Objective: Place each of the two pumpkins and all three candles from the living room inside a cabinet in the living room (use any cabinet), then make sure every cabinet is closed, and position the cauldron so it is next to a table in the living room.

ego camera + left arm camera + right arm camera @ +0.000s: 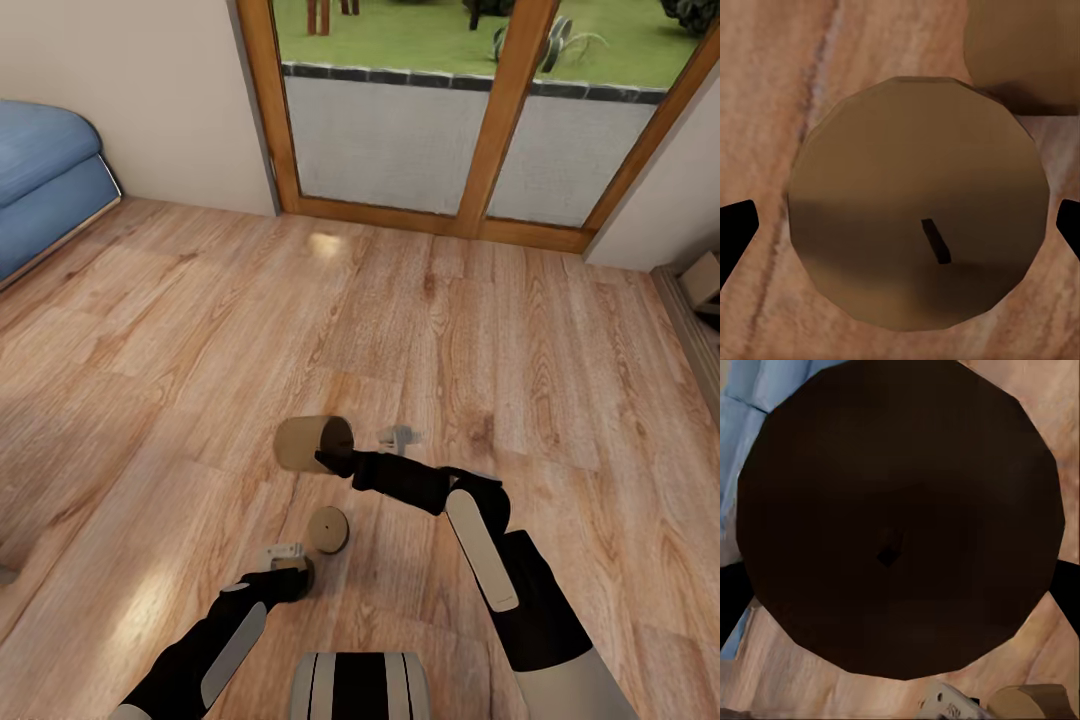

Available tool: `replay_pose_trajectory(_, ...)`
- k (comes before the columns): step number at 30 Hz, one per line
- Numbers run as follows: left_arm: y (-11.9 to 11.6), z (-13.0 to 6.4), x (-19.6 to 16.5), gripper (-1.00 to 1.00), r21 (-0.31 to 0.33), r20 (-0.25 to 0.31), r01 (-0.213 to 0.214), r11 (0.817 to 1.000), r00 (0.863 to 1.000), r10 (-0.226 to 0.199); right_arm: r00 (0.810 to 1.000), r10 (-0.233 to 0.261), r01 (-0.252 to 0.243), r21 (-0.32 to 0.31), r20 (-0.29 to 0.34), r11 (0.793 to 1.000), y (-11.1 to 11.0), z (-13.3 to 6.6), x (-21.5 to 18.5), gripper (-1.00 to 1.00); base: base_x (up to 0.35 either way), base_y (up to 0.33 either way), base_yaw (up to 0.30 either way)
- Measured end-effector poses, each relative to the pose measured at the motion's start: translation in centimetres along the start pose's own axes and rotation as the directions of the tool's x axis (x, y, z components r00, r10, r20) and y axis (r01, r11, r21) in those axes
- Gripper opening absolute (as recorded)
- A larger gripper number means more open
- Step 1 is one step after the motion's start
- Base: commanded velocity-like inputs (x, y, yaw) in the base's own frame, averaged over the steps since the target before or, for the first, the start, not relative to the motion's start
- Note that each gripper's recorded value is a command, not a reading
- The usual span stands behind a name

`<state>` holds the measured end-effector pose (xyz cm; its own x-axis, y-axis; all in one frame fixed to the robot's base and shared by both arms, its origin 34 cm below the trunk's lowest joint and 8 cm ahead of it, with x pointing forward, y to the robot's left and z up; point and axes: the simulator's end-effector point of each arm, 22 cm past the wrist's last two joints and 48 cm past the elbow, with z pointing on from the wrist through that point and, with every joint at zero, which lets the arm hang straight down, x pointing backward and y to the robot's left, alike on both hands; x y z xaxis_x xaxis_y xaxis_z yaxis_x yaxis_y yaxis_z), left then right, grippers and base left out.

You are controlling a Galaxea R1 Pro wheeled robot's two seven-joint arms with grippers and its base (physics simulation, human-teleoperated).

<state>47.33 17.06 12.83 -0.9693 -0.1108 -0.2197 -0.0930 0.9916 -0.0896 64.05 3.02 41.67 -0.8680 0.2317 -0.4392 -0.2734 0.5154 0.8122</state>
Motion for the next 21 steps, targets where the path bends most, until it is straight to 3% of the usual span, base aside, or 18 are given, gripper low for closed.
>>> replay_pose_trajectory(6,0.06,0.01,0.00,1.00,-0.001,0.000,0.000,1.000,1.000,0.000,1.000,-0.012,0.012,-0.064,-0.004,0.998,1.43,-0.01,0.14,-1.00,0.000,0.000,0.000)
replay_pose_trajectory(21,-0.07,0.51,0.73,1.00,0.003,-0.015,0.003,1.000,1.000,-0.003,1.000,-0.004,0.003,-0.058,-0.015,0.998,0.64,0.30,0.73,-1.00,0.000,0.000,0.000)
